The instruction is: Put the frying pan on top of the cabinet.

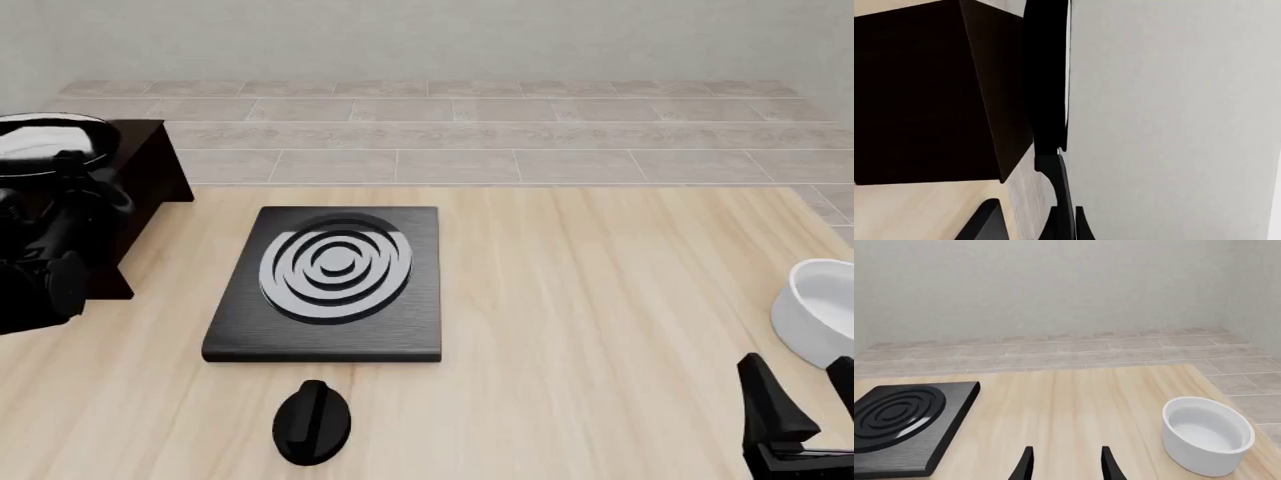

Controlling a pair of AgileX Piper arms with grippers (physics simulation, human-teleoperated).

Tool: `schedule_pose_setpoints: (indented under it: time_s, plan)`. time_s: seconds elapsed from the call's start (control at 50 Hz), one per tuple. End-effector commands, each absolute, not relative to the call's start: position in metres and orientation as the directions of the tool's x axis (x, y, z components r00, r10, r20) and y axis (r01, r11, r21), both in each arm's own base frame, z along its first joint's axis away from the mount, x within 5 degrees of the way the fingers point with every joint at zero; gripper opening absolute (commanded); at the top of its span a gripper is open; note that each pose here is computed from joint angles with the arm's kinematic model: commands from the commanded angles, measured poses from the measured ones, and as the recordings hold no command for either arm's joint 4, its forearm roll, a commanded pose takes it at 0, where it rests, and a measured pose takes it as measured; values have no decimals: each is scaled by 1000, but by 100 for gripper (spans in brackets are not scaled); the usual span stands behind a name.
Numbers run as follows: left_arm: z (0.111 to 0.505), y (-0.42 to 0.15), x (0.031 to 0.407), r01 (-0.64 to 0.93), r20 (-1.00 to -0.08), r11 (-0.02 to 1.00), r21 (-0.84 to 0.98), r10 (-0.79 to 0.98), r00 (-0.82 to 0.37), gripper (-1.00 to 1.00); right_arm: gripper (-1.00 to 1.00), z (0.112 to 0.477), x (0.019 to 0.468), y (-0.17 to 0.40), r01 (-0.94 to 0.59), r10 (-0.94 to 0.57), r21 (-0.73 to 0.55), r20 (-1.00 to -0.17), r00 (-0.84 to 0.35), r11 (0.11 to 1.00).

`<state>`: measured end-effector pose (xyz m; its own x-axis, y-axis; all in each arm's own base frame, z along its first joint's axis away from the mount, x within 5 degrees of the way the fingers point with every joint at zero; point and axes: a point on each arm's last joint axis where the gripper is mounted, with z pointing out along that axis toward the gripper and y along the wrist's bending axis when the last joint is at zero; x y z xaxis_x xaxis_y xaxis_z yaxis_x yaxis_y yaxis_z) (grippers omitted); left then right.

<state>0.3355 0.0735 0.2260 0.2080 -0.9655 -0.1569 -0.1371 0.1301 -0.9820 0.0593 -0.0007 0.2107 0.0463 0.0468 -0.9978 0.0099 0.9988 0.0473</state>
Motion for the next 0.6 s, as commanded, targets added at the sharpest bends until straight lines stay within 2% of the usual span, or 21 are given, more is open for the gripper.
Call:
schedule_pose_setpoints:
  time_s: [0.02,0.16,0.6]
  plan:
    - [227,70,344,-100,-165,148,-984,-969,185,-100,100,211,60,-1,9,42,43,-998,45,999]
    - [221,58,348,-86,-146,134,-987,-977,153,-100,100,211,60,-1,9,44,45,-998,44,999]
    - [202,58,350,-99,-107,92,-991,-982,155,-100,100,211,60,0,7,42,42,-998,44,999]
